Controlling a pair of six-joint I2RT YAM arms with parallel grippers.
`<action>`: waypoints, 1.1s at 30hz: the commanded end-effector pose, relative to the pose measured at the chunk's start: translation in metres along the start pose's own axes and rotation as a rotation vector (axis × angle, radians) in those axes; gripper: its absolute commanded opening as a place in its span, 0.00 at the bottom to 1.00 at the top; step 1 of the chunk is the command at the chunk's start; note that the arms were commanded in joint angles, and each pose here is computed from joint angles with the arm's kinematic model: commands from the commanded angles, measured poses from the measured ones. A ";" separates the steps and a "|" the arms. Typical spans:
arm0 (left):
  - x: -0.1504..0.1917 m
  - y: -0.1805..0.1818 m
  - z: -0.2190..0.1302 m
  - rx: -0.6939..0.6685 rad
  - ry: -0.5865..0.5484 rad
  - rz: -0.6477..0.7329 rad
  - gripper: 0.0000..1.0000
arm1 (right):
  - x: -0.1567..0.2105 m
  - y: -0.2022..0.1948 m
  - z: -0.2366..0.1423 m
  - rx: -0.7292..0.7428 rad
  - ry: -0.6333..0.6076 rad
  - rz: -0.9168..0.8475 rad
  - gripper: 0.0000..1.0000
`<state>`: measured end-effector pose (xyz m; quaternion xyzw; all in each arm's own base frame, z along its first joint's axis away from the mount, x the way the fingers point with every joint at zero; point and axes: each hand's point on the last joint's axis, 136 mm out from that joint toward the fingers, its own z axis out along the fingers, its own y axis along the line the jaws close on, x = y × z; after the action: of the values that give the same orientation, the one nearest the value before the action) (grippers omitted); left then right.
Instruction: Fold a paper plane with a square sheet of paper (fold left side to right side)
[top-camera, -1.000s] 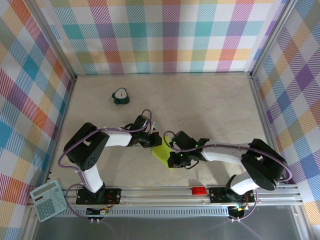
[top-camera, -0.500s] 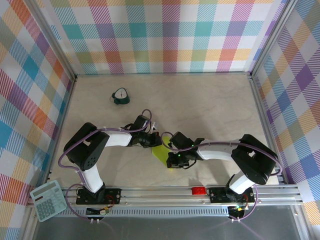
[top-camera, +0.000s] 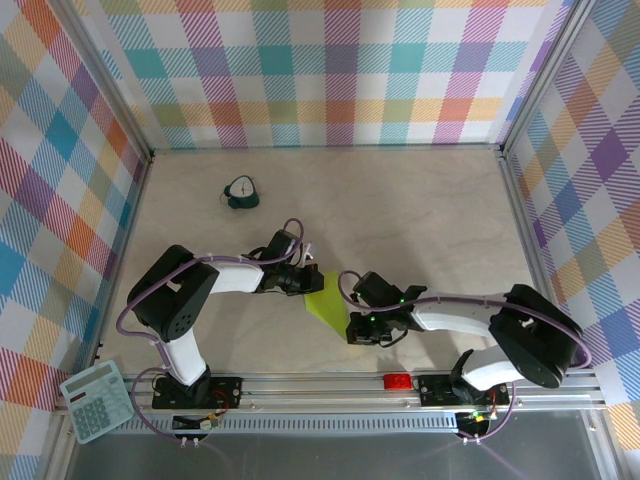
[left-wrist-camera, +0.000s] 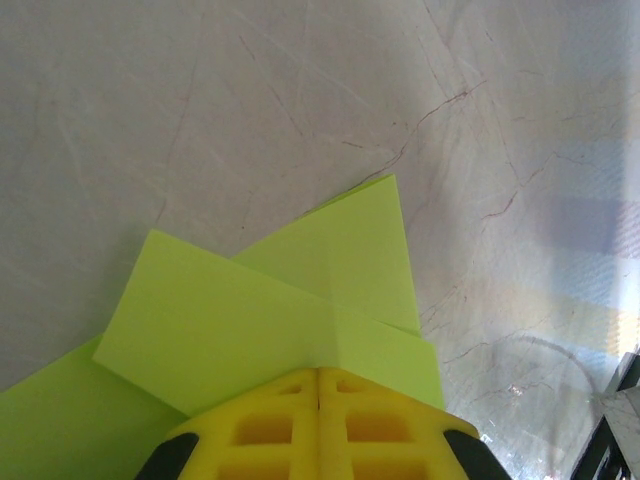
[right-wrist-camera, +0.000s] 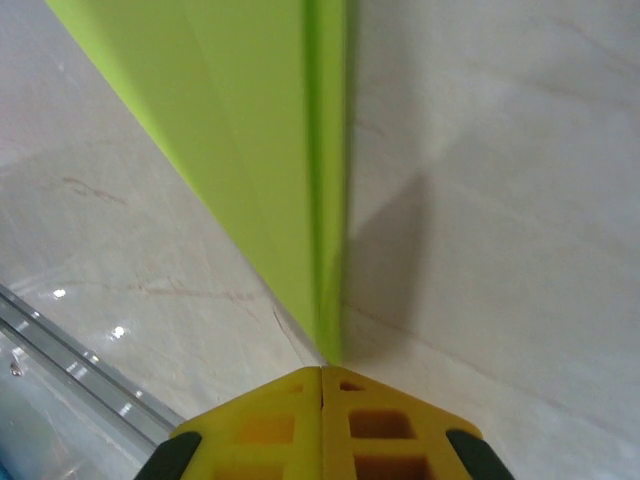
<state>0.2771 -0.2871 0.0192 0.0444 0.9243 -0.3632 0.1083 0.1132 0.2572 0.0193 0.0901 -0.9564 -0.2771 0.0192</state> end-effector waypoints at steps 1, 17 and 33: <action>0.014 0.022 0.003 -0.085 0.038 -0.070 0.00 | 0.005 0.002 -0.016 -0.017 0.001 -0.003 0.08; -0.030 -0.028 -0.092 0.028 -0.269 -0.001 0.44 | -0.075 0.024 -0.049 -0.231 -0.196 -0.176 0.41; -0.013 -0.002 -0.147 0.015 -0.468 -0.039 0.62 | -0.106 0.024 -0.010 -0.253 -0.143 -0.194 0.33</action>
<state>0.2646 -0.1957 0.1269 -0.0458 0.8732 -0.3762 0.3063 0.2047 0.2807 0.0321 0.1415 -0.9128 -0.3798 -0.0495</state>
